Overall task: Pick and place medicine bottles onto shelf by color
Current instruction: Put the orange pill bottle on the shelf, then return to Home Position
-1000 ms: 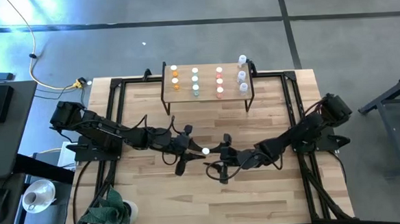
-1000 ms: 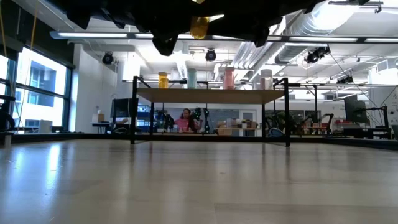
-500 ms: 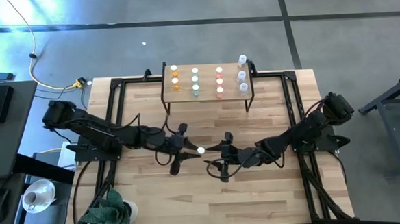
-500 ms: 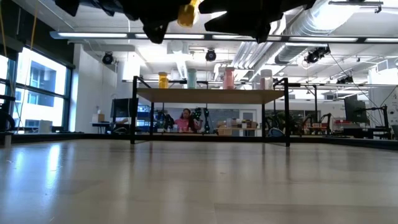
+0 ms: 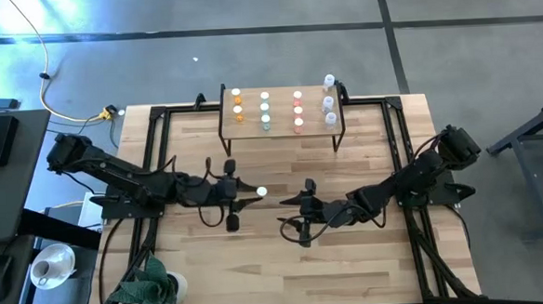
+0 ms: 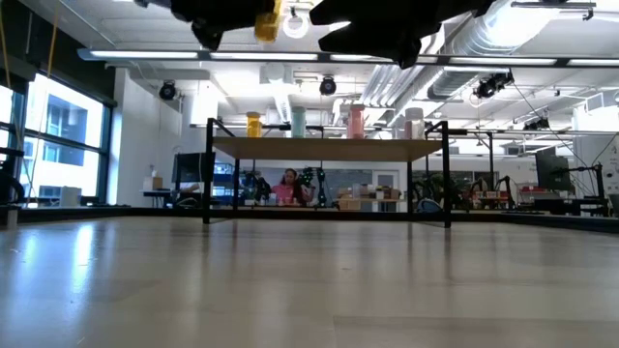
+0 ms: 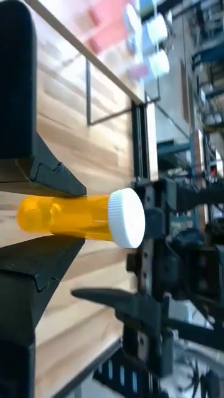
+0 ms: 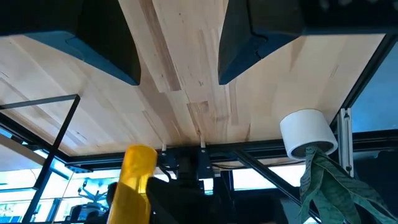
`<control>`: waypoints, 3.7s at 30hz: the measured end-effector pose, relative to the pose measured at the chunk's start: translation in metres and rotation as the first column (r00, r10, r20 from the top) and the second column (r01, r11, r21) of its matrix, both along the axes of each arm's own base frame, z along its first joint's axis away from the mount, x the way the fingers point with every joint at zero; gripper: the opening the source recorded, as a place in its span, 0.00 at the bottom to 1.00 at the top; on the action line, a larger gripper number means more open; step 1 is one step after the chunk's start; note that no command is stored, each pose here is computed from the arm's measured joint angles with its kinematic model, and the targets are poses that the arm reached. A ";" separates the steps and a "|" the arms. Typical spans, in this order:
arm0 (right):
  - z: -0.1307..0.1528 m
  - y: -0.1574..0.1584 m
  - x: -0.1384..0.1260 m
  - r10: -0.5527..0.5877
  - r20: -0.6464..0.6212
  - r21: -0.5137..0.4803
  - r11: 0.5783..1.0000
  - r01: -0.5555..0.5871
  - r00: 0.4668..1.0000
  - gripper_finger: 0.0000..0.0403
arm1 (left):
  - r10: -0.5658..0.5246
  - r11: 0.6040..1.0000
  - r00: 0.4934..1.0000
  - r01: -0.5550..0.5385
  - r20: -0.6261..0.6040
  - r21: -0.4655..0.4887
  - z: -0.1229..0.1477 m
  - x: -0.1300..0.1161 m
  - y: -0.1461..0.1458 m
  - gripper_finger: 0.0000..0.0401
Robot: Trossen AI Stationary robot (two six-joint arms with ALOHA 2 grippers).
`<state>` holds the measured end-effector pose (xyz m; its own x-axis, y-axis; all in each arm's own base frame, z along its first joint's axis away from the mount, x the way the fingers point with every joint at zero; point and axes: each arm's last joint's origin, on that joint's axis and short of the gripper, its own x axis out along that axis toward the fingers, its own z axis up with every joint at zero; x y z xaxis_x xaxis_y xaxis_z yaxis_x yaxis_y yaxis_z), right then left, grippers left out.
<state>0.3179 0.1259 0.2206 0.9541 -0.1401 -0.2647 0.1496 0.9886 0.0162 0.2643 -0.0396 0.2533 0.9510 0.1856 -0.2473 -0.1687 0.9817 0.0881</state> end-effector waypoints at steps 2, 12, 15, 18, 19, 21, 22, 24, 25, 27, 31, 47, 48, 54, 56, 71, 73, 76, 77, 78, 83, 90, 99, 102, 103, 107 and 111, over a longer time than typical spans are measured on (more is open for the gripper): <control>0.000 0.000 0.000 0.001 -0.004 -0.002 1.000 -0.001 1.000 0.51 | 0.039 0.999 0.999 -0.039 0.008 -0.004 -0.007 -0.003 -0.001 0.21; -0.001 0.000 0.000 0.004 -0.005 -0.001 1.000 -0.004 1.000 0.51 | 0.371 0.927 0.917 -0.374 0.146 -0.004 -0.031 -0.019 0.019 0.21; -0.001 0.000 0.000 0.004 -0.001 0.001 1.000 -0.004 1.000 0.51 | 0.458 0.887 0.875 -0.462 0.155 -0.012 -0.034 -0.020 0.030 0.21; -0.001 0.000 0.000 0.004 -0.001 0.001 1.000 -0.004 1.000 0.51 | 0.554 0.831 0.817 -0.555 0.158 -0.045 -0.039 -0.023 0.043 0.21; -0.001 0.000 0.000 0.004 -0.001 0.000 1.000 -0.004 1.000 0.51 | 0.587 0.808 0.793 -0.587 0.160 -0.056 -0.040 -0.023 0.047 0.21; -0.001 0.000 0.000 0.004 -0.001 0.000 1.000 -0.004 1.000 0.51 | 0.647 0.761 0.747 -0.647 0.156 -0.057 -0.044 -0.022 0.054 0.21; -0.001 0.000 0.000 0.004 -0.001 0.000 1.000 -0.004 1.000 0.51 | 0.670 0.739 0.726 -0.671 0.156 -0.052 -0.046 -0.022 0.057 0.21; -0.001 0.000 0.000 0.004 -0.002 0.000 1.000 -0.004 1.000 0.51 | 0.688 0.722 0.704 -0.689 0.175 -0.064 -0.047 -0.019 0.061 0.21; -0.001 0.000 0.000 0.004 -0.002 0.000 1.000 -0.004 1.000 0.51 | 0.695 0.715 0.697 -0.696 0.176 -0.063 -0.049 -0.017 0.063 0.21; -0.001 0.000 0.000 0.004 -0.003 0.000 1.000 -0.004 1.000 0.51 | 0.706 0.703 0.683 -0.707 0.187 -0.074 -0.051 -0.014 0.067 0.21; -0.001 0.000 0.000 0.003 -0.005 -0.002 1.000 -0.003 1.000 0.51 | 0.747 0.658 0.640 -0.751 0.180 -0.061 -0.058 -0.007 0.076 0.21; -0.002 0.000 0.000 0.003 -0.009 -0.004 1.000 -0.004 1.000 0.51 | 0.879 0.453 0.448 -0.891 0.162 0.006 -0.074 0.009 0.101 0.21; -0.002 0.000 0.000 0.003 -0.009 -0.004 1.000 -0.004 1.000 0.51 | 0.886 0.439 0.436 -0.898 0.161 0.014 -0.075 0.009 0.102 0.21; -0.002 0.000 0.000 0.003 -0.009 -0.004 1.000 -0.003 1.000 0.51 | 0.901 0.404 0.402 -0.914 0.160 0.021 -0.076 0.007 0.107 0.21; -0.002 0.000 0.000 0.003 -0.009 -0.004 1.000 -0.003 1.000 0.51 | 0.904 0.399 0.397 -0.917 0.160 0.021 -0.076 0.007 0.109 0.21; -0.002 0.000 0.000 0.003 -0.009 -0.004 1.000 -0.003 1.000 0.51 | 0.893 0.429 0.429 -0.903 0.135 0.026 -0.078 0.006 0.118 0.21; -0.002 0.000 0.000 0.003 -0.009 -0.004 1.000 -0.003 1.000 0.51 | 0.894 0.428 0.427 -0.903 0.134 0.018 -0.078 0.006 0.118 0.21; -0.002 0.000 0.000 0.003 -0.009 -0.004 1.000 -0.003 1.000 0.51 | 0.888 0.444 0.440 -0.896 0.132 0.005 -0.078 0.006 0.118 0.21; -0.002 0.000 0.000 0.003 -0.009 -0.004 1.000 -0.003 1.000 0.51 | 0.887 0.446 0.442 -0.895 0.131 0.004 -0.078 0.006 0.118 0.21; -0.002 0.000 0.000 0.003 -0.009 -0.004 1.000 -0.003 1.000 0.51 | 0.887 0.447 0.444 -0.895 0.130 0.004 -0.078 0.006 0.118 0.21; -0.002 0.000 0.000 0.003 -0.009 -0.004 1.000 -0.003 1.000 0.51 | 0.886 0.448 0.446 -0.894 0.123 0.014 -0.079 0.006 0.118 0.21; -0.002 0.000 0.000 0.003 -0.009 -0.004 1.000 -0.004 1.000 0.51 | 0.889 0.443 0.442 -0.896 0.121 0.019 -0.079 0.006 0.118 0.23; -0.002 0.001 0.000 0.026 -0.012 0.003 1.000 -0.026 1.000 0.51 | 0.898 0.425 0.425 -0.905 0.114 0.026 -0.082 0.005 0.118 0.32; -0.002 0.001 0.000 0.026 -0.012 0.003 1.000 -0.026 1.000 0.51 | 0.898 0.424 0.424 -0.905 0.114 0.027 -0.082 0.005 0.118 0.35; -0.002 0.001 0.000 0.026 -0.012 0.003 1.000 -0.026 1.000 0.51 | 0.898 0.424 0.424 -0.905 0.116 0.025 -0.082 0.005 0.118 0.35; -0.002 0.001 0.000 0.026 -0.012 0.003 1.000 -0.026 1.000 0.51 | 0.899 0.422 0.421 -0.906 0.117 0.024 -0.082 0.005 0.118 0.39; -0.002 0.001 0.000 0.029 -0.013 0.004 1.000 -0.029 1.000 0.51 | 0.896 0.429 0.428 -0.903 0.119 0.022 -0.082 0.005 0.116 0.41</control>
<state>0.3178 0.1268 0.2186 0.9543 -0.1115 -0.2772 0.1213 0.9924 0.0184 0.2696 0.0763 0.1715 0.2471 0.9604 -0.1287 -0.9616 0.2594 0.0894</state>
